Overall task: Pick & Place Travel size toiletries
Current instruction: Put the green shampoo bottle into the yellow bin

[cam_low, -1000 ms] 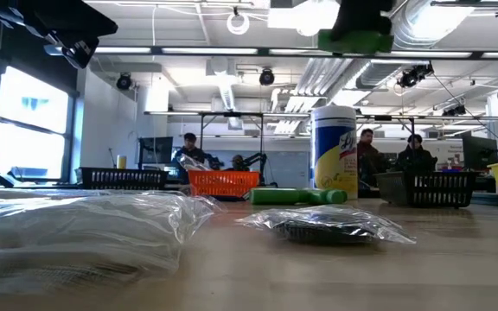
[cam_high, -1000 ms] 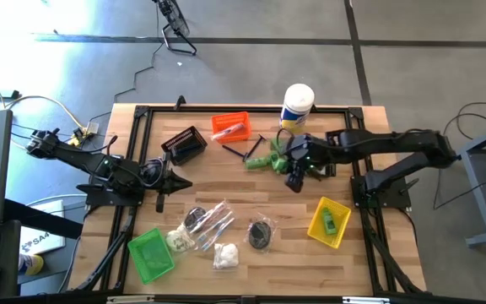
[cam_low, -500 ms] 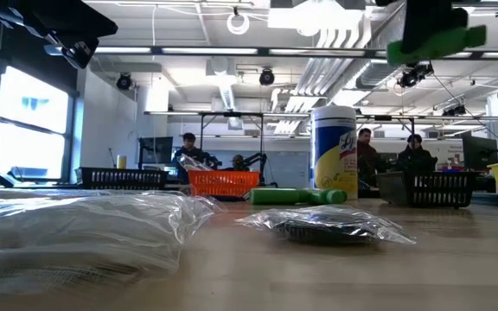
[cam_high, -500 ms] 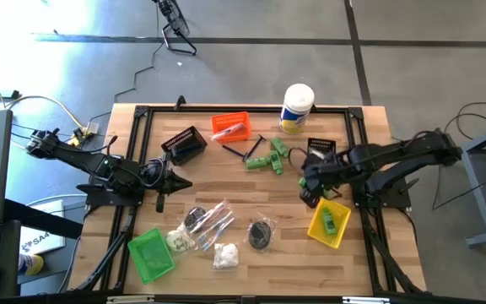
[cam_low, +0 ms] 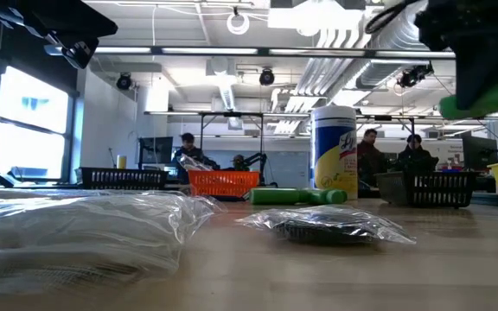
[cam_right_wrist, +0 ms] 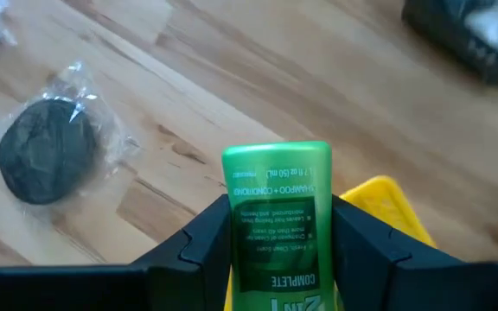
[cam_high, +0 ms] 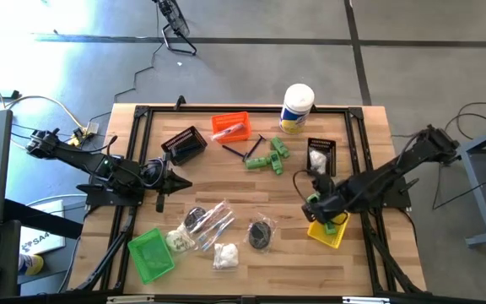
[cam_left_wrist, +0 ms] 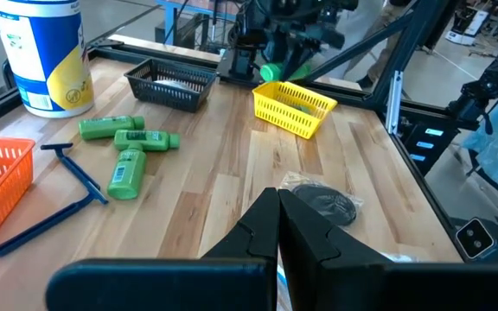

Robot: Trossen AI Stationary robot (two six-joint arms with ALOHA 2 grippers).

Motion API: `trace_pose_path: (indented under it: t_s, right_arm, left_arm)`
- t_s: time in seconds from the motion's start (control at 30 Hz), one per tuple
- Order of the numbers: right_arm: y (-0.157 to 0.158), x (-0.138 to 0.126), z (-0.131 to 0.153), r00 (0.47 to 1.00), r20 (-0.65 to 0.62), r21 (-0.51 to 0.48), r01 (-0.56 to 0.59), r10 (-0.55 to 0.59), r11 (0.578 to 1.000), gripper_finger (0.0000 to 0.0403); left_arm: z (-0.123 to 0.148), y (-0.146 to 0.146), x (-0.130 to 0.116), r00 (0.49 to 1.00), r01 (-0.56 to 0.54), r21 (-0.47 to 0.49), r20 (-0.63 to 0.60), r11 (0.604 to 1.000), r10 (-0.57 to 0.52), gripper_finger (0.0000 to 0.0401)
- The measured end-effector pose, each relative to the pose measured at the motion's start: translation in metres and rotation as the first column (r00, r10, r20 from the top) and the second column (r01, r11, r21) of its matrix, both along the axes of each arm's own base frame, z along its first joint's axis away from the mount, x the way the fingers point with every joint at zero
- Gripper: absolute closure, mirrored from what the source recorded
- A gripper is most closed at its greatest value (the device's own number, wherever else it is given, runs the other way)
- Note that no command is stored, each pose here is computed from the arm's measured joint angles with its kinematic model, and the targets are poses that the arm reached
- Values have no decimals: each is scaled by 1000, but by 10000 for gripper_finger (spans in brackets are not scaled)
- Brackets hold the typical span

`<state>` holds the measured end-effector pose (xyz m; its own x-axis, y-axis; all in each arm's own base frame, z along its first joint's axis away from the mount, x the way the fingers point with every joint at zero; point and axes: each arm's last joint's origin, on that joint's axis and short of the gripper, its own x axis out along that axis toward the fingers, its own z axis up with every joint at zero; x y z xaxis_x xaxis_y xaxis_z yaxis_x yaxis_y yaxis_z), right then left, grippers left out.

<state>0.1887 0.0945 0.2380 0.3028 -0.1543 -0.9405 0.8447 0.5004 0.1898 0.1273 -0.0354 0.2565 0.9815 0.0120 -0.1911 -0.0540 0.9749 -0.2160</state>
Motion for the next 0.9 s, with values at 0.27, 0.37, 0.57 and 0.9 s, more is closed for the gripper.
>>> trace_pose_path:
  t_s: [0.27,0.37,0.57,0.9]
  right_arm:
    - [22,-22,-30,994,9,61,105,-105,993,255]
    - [28,-30,-39,990,11,85,140,-141,987,256]
    - [31,-40,-50,979,-3,97,205,-206,974,255]
    - [29,-46,-63,978,-43,98,207,-204,973,213]
  left_arm:
    - [0,0,0,1000,0,0,0,1000,0,401]
    - [0,0,0,1000,0,0,0,1000,0,401]
    - [0,0,0,1000,-1,0,0,1000,1,401]
    - [0,0,0,1000,0,0,0,1000,0,401]
